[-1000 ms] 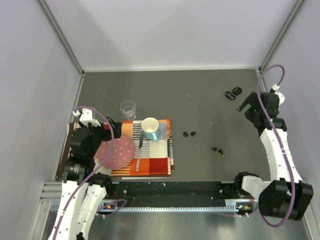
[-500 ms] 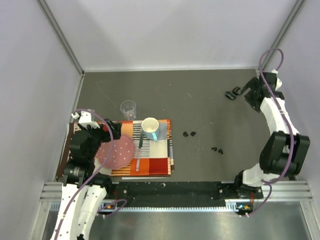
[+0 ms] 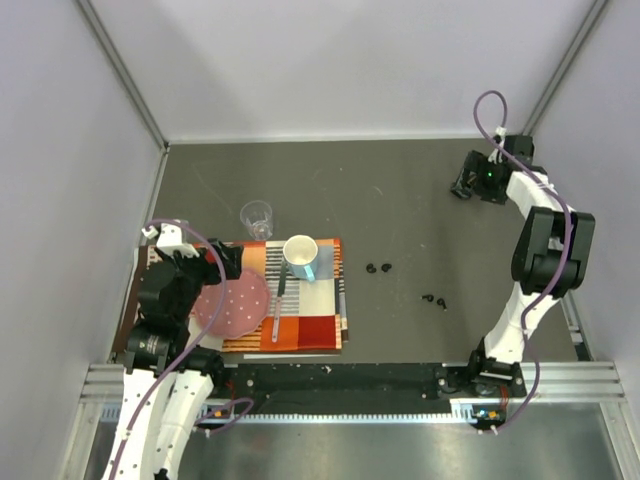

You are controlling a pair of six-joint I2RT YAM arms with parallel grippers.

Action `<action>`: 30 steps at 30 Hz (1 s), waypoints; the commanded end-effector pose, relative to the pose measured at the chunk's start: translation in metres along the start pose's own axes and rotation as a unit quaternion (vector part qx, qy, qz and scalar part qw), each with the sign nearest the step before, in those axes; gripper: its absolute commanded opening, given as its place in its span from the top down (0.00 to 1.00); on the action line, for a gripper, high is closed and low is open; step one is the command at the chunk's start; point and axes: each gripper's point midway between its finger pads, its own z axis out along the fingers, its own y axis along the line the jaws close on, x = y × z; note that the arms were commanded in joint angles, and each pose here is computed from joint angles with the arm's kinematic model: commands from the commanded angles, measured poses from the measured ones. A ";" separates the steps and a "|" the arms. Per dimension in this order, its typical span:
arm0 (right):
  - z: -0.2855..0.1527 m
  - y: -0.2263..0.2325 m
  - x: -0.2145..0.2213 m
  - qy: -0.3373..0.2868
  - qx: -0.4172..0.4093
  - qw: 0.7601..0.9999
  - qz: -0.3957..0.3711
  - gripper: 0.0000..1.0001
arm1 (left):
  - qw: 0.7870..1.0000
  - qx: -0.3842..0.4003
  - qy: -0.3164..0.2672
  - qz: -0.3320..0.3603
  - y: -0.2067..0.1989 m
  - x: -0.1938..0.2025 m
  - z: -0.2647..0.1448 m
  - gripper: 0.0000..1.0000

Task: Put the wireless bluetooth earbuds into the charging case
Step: Pick up the charging case at the center of the board.

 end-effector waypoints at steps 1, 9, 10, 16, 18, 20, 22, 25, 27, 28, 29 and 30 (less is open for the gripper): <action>-0.005 0.018 -0.046 -0.081 -0.046 0.989 -0.113 0.09 | 1.000 0.011 -0.027 0.005 -0.004 -0.013 0.001 0.02; 0.016 0.025 -0.046 -0.079 -0.044 0.979 -0.182 0.12 | 0.999 0.020 -0.027 0.005 -0.007 -0.013 0.001 0.02; 0.019 0.027 -0.047 -0.080 -0.035 0.978 -0.188 0.15 | 0.999 0.020 -0.027 0.005 -0.007 -0.012 0.001 0.02; 0.037 0.026 -0.038 -0.065 -0.004 0.973 -0.220 0.16 | 0.999 0.019 -0.025 0.005 -0.007 -0.011 0.000 0.02; 0.044 0.021 -0.033 -0.054 0.017 0.974 -0.220 0.18 | 0.999 0.018 -0.027 0.005 -0.006 -0.012 0.000 0.02; 0.046 0.017 -0.034 -0.054 0.029 0.973 -0.223 0.19 | 0.999 0.018 -0.027 0.005 -0.006 -0.012 0.000 0.02; 0.050 0.014 -0.033 -0.050 0.033 0.973 -0.221 0.20 | 0.999 0.019 -0.026 0.005 -0.007 -0.012 0.000 0.02; 0.052 0.014 -0.033 -0.048 0.034 0.974 -0.218 0.20 | 0.999 0.018 -0.027 0.005 -0.007 -0.012 0.000 0.02; 0.054 0.014 -0.031 -0.043 0.034 0.975 -0.216 0.21 | 1.000 0.017 -0.026 0.005 -0.006 -0.012 0.001 0.02; 0.054 0.014 -0.033 -0.044 0.034 0.975 -0.216 0.21 | 1.000 0.017 -0.025 0.005 -0.006 -0.011 0.001 0.02; 0.055 0.014 -0.031 -0.040 0.033 0.975 -0.216 0.21 | 1.000 0.017 -0.025 0.005 -0.006 -0.011 0.001 0.02; 0.056 0.014 -0.031 -0.040 0.033 0.975 -0.216 0.21 | 1.000 0.018 -0.025 0.005 -0.007 -0.011 0.001 0.02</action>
